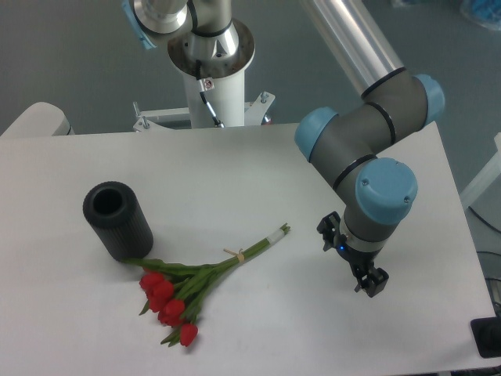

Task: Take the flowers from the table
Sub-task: 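Move the open gripper over the tulip stems near the twine tie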

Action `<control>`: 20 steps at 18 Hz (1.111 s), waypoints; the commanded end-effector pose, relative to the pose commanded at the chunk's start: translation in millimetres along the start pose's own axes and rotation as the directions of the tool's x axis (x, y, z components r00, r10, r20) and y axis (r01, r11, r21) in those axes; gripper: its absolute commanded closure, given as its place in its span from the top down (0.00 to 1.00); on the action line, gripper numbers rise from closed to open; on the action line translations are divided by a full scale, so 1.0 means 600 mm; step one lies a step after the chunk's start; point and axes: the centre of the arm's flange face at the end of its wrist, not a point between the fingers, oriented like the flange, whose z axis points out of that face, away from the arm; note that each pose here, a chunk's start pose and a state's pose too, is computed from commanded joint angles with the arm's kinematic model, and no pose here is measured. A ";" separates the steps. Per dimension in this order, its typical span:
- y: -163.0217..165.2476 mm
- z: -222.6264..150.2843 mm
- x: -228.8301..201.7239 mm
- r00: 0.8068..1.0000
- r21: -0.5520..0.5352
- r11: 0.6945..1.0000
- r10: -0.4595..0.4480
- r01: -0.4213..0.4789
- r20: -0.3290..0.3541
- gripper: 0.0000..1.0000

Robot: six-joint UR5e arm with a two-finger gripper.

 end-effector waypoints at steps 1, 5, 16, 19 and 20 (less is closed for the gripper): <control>0.000 0.001 0.001 1.000 0.003 1.000 0.000 0.000 -0.003 1.00; -0.012 0.006 0.012 1.000 0.008 1.000 0.006 -0.006 -0.014 1.00; -0.089 0.060 0.170 0.996 0.100 0.995 0.006 0.003 -0.086 1.00; -0.111 0.095 0.207 0.996 0.101 0.995 0.000 0.009 -0.089 1.00; -0.122 0.097 0.210 0.996 0.099 0.995 -0.019 0.027 -0.083 1.00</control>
